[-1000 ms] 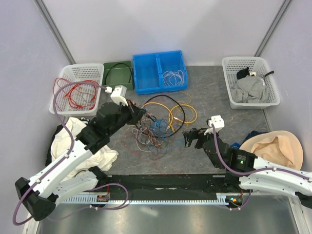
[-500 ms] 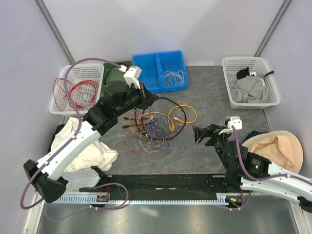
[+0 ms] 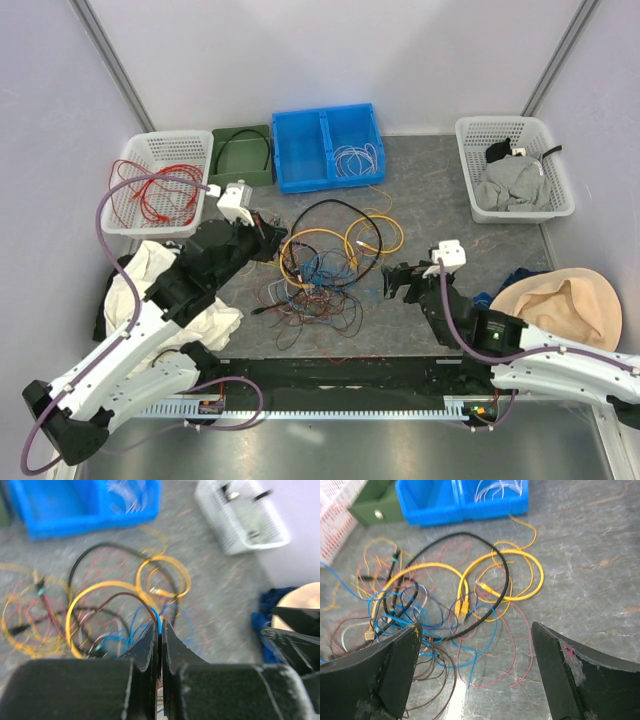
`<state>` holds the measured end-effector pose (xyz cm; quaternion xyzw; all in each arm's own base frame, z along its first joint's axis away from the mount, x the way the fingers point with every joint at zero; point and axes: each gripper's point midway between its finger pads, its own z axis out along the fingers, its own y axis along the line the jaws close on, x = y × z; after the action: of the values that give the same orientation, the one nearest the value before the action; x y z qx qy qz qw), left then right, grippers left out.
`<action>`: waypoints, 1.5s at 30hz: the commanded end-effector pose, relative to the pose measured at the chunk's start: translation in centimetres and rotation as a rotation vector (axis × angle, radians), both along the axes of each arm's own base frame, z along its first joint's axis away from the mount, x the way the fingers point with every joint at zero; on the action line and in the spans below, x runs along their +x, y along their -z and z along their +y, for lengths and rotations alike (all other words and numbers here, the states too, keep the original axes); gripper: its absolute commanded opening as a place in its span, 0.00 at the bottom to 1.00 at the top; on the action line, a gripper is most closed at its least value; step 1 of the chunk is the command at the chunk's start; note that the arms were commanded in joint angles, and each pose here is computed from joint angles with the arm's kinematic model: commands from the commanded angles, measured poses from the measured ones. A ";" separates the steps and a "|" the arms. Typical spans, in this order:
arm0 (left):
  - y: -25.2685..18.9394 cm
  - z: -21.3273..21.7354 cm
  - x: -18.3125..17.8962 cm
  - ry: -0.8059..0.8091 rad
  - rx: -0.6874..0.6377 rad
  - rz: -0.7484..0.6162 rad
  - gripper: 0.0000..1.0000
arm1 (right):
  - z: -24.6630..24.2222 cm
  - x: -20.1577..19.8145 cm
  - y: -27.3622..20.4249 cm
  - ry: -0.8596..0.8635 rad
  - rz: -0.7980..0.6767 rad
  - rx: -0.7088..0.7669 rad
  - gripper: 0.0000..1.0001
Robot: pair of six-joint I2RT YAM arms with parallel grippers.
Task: Untangle the cables
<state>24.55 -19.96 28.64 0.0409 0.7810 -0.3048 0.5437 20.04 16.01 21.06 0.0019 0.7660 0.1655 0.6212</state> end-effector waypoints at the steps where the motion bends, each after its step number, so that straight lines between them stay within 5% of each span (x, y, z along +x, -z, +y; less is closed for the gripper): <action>1: 6.3 2.1 0.4 -0.137 0.080 0.136 0.02 | 2.4 0.5 0.8 -0.041 0.008 -0.005 0.98; 5: 4.7 4.9 0.3 -0.283 0.011 0.098 0.02 | 4.5 1.0 1.0 -0.070 0.005 -0.030 0.98; 11: -3.7 7.4 -0.4 -0.335 -0.079 -0.086 0.02 | 8.6 2.0 2.2 -0.135 0.027 -0.086 0.98; 16: -10.1 4.2 -0.4 -0.173 -0.111 -0.163 0.02 | 11.8 2.8 1.7 -0.206 0.026 -0.081 0.98; 28: -27.4 -0.5 -1.9 0.105 -0.222 -0.413 0.02 | 14.5 2.1 -8.5 -0.362 -0.202 0.123 0.98; 37: -26.3 -2.8 -1.0 0.172 -0.208 -0.353 0.02 | 13.4 0.9 -14.3 -0.394 -0.337 0.253 0.98; 45: -27.4 -2.8 -1.8 0.198 -0.234 -0.354 0.02 | 15.8 3.2 -11.6 -0.336 -0.303 0.165 0.98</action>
<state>24.18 -23.02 53.98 0.0939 0.6475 -0.4144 0.6326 22.19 30.89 32.08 -0.1102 0.6450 0.3367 0.6772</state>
